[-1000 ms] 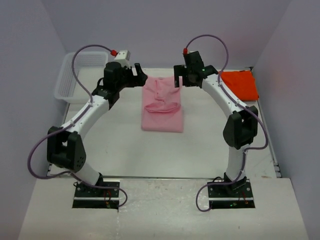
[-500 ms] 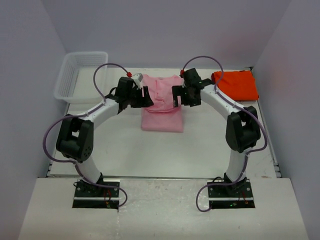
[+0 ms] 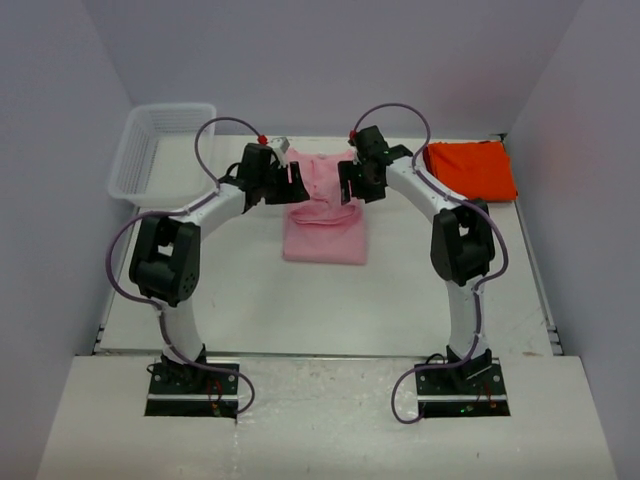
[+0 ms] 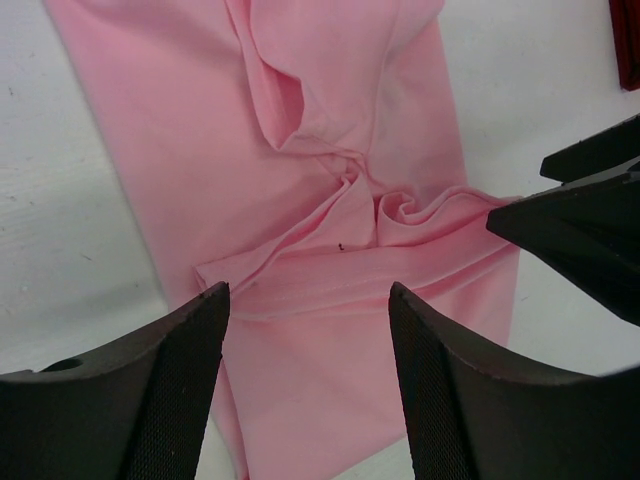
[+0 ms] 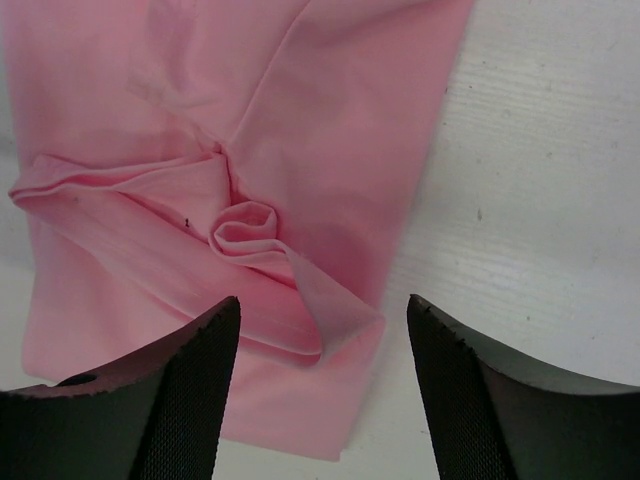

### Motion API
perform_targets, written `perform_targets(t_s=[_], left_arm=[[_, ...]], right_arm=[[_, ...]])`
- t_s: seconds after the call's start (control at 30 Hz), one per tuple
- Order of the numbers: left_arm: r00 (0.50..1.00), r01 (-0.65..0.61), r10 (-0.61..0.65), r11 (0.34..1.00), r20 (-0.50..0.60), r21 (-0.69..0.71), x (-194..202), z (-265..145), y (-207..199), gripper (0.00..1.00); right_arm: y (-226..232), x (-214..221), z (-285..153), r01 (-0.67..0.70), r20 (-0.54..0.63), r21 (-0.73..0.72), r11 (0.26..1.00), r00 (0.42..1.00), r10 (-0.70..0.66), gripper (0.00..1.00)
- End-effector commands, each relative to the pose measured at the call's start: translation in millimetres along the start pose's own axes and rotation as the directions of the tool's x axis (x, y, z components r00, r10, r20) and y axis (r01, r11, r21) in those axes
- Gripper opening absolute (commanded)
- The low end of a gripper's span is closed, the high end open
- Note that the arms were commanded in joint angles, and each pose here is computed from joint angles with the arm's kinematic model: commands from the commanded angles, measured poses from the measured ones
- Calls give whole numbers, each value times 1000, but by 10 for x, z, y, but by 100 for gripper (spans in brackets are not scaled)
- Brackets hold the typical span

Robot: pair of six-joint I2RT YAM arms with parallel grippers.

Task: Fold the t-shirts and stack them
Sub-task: Fold the folded rectangular tshirt in 1/3 of the way

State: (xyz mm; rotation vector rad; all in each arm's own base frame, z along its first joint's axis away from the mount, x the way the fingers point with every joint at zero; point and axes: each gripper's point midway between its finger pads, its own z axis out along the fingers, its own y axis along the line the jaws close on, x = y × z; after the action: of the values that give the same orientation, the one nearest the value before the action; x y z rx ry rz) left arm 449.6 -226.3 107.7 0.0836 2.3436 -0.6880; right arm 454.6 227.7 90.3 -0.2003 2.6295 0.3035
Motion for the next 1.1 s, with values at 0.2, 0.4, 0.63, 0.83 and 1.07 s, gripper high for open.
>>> perform_targets(t_s=[0.2, 0.4, 0.63, 0.83, 1.07], left_arm=[[999, -41, 39, 997, -30, -68, -78, 165, 224, 66], [998, -39, 36, 997, -53, -66, -1, 276, 288, 66], [998, -40, 36, 997, -59, -70, 29, 286, 323, 66], [998, -40, 36, 997, -57, -72, 10, 298, 360, 66], [996, -43, 39, 997, -76, -58, 58, 343, 370, 66]], right_arm=[[-109, 82, 62, 16, -33, 50, 999, 999, -14, 67], [-142, 96, 85, 1, -37, 55, 998, 999, 1, 56], [-188, 202, 93, -3, -53, 61, 998, 999, 6, 50], [-195, 200, 117, -9, -54, 63, 998, 998, 12, 37], [-197, 123, 83, -7, -31, 74, 997, 999, 9, 18]])
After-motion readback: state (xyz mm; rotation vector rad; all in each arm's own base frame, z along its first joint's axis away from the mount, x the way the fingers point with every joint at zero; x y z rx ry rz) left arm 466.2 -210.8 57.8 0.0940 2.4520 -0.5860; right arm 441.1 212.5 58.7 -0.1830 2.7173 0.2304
